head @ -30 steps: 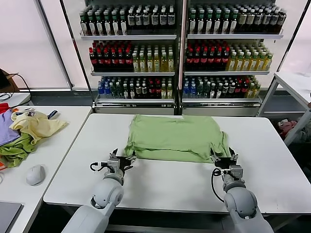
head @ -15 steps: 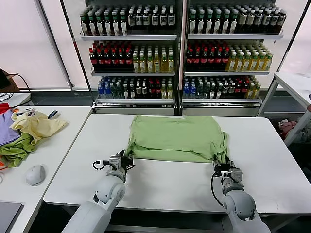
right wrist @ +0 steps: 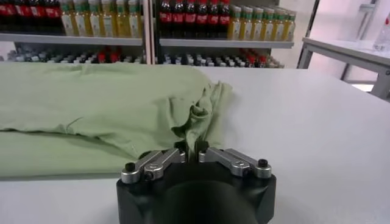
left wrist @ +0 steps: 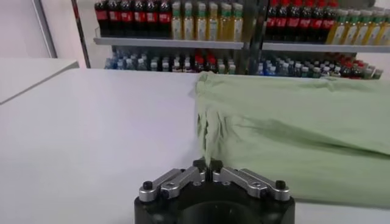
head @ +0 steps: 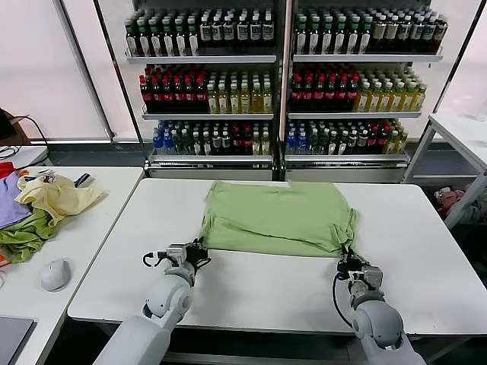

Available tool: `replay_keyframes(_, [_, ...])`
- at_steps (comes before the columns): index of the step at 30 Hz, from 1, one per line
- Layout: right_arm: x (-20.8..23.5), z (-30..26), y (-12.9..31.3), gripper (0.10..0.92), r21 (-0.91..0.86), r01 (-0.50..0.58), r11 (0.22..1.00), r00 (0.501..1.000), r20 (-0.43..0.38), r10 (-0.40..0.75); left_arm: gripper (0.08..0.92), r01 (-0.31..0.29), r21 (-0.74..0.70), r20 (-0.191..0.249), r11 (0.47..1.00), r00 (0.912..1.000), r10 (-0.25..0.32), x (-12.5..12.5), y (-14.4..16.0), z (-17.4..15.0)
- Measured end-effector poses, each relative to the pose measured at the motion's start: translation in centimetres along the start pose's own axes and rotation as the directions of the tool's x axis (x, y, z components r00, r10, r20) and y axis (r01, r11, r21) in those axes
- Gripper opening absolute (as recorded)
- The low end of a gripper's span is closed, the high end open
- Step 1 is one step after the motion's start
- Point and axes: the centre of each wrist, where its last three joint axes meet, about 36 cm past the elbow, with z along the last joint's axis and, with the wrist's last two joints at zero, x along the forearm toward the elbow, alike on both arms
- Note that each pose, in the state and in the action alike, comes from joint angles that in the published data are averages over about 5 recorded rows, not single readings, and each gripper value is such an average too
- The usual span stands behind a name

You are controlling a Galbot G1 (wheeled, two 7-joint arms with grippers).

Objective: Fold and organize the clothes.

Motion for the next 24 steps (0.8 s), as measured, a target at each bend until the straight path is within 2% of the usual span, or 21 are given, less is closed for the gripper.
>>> replay_keyframes(8, [3.3, -0.2, -0.4, 0.172, 0.054, 0.022, 0.998, 1.0, 0.008, -0.022, 0.102, -0.019, 0.025, 0.0, 1.0, 0.9998, 0.019, 4.0, 0.2, 1.4])
replay_keyframes(21, [10.4, 0.2, -0.2, 0.172, 0.138, 0.046, 0.989, 0.999, 0.008, -0.048, 0.102, -0.013, 0.083, 0.0, 0.996, 0.9999, 0.013, 13.2, 0.9, 4.1])
replay_keyframes(24, [11.7, 0.4, 0.1, 0.201, 0.153, 0.053, 0.987, 0.999, 0.002, -0.054, 0.102, -0.005, 0.084, -0.003, 0.996, 1.0, 0.005, 15.1, 1.1, 4.6])
